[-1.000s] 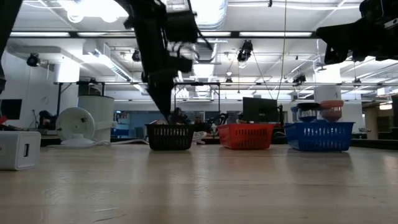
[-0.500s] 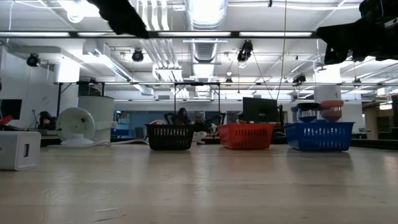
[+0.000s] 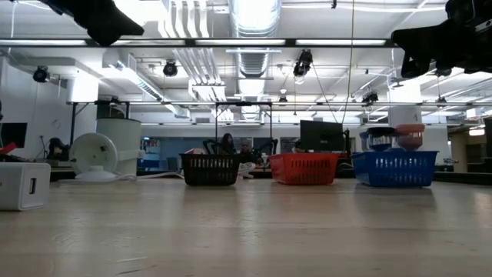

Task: Pick & Place Office items
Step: Put the white charger adapter into the black bin

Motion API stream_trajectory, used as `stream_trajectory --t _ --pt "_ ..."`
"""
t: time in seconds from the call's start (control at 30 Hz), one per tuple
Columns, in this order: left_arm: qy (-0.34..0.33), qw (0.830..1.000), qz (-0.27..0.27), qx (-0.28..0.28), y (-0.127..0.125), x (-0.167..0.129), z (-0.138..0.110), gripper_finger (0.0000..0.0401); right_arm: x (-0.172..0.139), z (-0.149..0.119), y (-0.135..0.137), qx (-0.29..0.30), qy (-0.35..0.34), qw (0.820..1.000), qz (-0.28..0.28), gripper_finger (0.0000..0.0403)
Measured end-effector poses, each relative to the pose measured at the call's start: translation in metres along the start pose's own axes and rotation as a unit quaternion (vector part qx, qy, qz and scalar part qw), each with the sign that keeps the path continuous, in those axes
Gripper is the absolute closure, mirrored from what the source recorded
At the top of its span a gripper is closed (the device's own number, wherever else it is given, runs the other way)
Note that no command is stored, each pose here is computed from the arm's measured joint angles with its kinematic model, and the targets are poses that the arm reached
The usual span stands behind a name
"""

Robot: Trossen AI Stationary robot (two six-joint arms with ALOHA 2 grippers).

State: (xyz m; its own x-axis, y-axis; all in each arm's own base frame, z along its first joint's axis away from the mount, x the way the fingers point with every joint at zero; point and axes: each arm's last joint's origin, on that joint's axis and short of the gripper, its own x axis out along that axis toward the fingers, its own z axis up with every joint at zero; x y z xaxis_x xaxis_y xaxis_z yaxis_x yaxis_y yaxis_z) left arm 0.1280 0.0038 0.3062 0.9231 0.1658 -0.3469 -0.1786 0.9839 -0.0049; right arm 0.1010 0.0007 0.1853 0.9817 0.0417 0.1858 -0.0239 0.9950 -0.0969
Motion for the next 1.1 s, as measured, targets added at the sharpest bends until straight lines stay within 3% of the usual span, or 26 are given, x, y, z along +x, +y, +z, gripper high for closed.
stream_trajectory --t 0.27,0.6,0.73,1.1 --pt "-0.056 0.998 -0.027 0.011 0.001 -0.001 -0.024 0.0399 0.0 0.0 0.0 0.001 0.0 1.0 0.0 0.0394" --pt "-0.155 0.985 -0.072 -0.019 0.002 -0.005 -0.061 0.04 0.0 0.0 0.0 0.002 0.0 1.0 0.0 0.0394" --pt "-0.17 0.984 -0.018 -0.047 0.007 -0.008 -0.072 0.04 0.0 0.0 0.0 0.002 0.0 1.0 0.0 0.0394" --pt "-0.199 0.98 -0.011 -0.012 0.008 -0.016 -0.079 0.0394 0.0 0.001 0.0 0.001 -0.006 1.0 0.0 0.0394"
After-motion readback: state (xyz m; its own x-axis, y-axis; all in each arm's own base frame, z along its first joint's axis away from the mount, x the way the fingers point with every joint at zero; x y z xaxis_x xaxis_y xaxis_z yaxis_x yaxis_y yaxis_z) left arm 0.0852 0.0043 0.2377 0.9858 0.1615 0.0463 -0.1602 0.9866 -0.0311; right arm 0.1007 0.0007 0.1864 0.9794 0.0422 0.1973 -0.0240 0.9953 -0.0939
